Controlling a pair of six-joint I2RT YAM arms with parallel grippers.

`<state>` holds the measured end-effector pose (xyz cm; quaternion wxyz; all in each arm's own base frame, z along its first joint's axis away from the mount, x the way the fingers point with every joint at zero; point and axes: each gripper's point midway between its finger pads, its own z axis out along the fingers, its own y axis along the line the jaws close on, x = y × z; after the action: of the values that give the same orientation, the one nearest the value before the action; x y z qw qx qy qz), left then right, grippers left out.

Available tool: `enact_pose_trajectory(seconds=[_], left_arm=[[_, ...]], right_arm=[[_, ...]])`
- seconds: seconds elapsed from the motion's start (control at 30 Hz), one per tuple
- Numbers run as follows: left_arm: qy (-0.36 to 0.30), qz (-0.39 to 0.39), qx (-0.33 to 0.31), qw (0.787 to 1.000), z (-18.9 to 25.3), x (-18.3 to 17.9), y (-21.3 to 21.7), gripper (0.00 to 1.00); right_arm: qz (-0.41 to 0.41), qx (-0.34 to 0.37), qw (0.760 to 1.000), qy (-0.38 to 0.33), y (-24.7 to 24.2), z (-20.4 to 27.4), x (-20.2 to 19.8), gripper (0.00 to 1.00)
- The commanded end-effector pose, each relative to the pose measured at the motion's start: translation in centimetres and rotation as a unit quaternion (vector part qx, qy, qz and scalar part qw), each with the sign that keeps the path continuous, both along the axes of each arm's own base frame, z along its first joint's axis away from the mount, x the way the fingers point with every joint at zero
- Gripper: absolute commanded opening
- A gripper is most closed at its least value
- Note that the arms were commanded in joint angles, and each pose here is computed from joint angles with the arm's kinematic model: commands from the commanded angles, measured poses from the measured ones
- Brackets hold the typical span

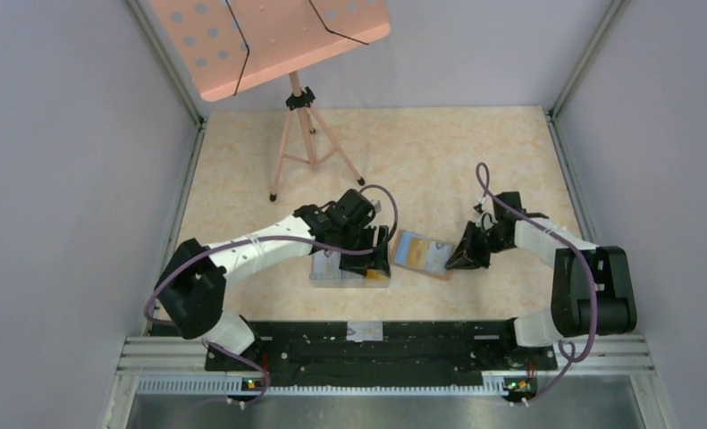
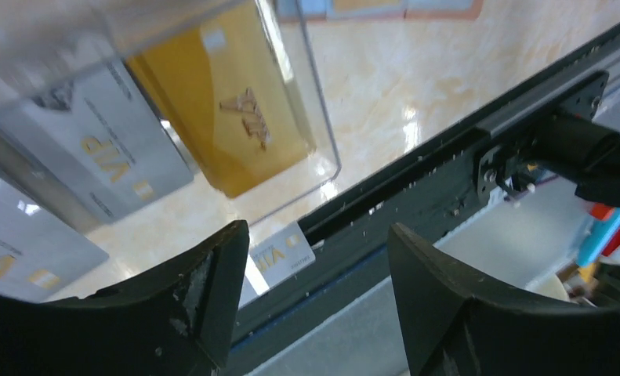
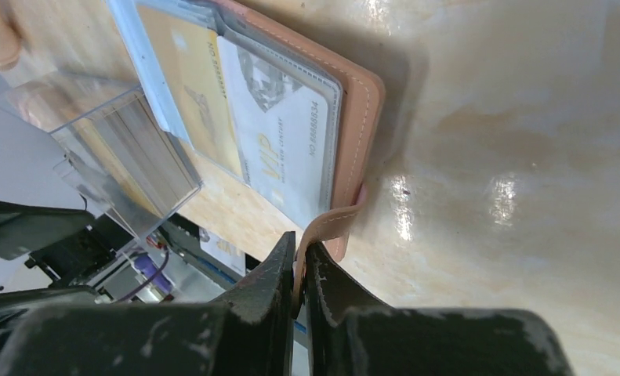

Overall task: Put the credit cards into the card holder
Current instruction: Insert the credit card into the card holder.

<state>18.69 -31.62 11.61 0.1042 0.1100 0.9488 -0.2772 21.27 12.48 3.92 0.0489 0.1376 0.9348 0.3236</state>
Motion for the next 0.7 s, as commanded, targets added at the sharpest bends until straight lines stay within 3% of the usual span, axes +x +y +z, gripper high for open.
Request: enact_pose_trajectory(seconds=[0.0,0.27,0.43,0.67], left_arm=[[0.001,0.003,-0.115,0.993,3.5,-1.0,-2.1,0.70],[-0.016,-0.038,-0.145,0.989,5.8,1.8,-6.4,0.68],[0.001,-0.045,-0.130,0.991,4.2,4.4,-9.4,0.62],[-0.006,-0.017,-0.037,0.999,-0.6,8.5,-10.4,0.55]], right_arm=[[0.001,-0.021,0.999,-0.025,-0.3,1.3,1.2,0.06],[-0.002,-0.023,0.998,-0.063,-0.3,3.0,3.0,0.06],[0.001,-0.015,0.998,-0.065,-0.1,3.0,3.7,0.04],[-0.001,-0.019,0.999,-0.049,-0.1,1.1,4.4,0.01]])
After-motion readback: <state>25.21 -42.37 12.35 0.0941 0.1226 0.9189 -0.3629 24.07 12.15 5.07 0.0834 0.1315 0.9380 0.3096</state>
